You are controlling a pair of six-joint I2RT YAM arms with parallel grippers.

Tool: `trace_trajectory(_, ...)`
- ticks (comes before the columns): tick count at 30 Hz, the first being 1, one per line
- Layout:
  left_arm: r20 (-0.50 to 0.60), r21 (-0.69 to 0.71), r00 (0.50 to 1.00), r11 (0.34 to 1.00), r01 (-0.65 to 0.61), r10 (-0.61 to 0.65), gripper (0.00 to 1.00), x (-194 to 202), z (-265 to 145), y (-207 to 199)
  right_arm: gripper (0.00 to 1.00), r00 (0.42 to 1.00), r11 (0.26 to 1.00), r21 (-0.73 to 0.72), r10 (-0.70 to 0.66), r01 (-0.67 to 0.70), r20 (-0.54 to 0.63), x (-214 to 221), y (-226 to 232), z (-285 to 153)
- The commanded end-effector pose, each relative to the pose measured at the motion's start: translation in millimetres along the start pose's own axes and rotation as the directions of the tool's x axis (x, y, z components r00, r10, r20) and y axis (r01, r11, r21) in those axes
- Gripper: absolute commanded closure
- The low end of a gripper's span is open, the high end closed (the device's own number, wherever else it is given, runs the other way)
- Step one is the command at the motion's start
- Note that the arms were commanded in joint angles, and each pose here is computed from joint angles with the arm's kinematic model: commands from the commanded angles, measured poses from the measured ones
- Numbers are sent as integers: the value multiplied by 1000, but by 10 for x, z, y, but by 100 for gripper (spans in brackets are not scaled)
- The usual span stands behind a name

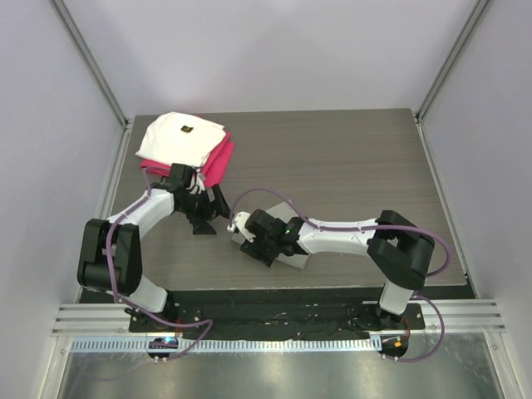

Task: Fold the napkin, place the utensils inside, and roll it up
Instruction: Roll the napkin with the utensil

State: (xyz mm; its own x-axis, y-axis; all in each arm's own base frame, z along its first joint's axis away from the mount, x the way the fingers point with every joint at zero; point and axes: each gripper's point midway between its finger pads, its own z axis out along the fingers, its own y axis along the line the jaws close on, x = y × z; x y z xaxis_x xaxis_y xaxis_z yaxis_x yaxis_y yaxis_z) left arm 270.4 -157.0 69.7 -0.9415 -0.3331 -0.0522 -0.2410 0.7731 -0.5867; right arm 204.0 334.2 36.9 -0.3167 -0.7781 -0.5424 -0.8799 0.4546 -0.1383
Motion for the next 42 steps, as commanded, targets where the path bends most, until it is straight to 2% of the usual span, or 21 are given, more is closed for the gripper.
trace_trajectory(1,23,9,1000,1000,-15,15,10,33,-107,-3,39,1000,1000,-27,3,-3,6,-19,51,97)
trace_trajectory(10,33,24,999,999,-41,41,10,60,-178,-4,48,988,966,-220,120,-139,-97,198,195,235)
trace_trajectory(14,40,31,998,998,-47,46,10,89,-217,-7,60,980,940,-299,118,-162,-161,298,303,248)
trace_trajectory(18,45,48,997,997,-60,58,10,132,-253,-15,63,961,849,-460,181,-261,-211,226,458,144)
trace_trajectory(19,49,51,997,997,-66,63,10,135,-259,-13,64,957,798,-532,199,-283,-211,132,540,79)
trace_trajectory(22,55,57,996,996,-74,71,11,177,-287,-3,65,938,706,-618,248,-347,-244,14,593,-17)
trace_trajectory(25,54,59,996,995,-77,74,10,234,-287,25,65,922,644,-660,294,-387,-253,-112,530,-46)
trace_trajectory(35,-2,126,997,989,-73,74,13,440,-191,68,64,812,435,-692,406,-575,-419,-176,341,111)
trace_trajectory(42,-17,123,998,991,-50,53,19,434,-66,136,64,765,383,-672,439,-634,-471,-101,187,345)
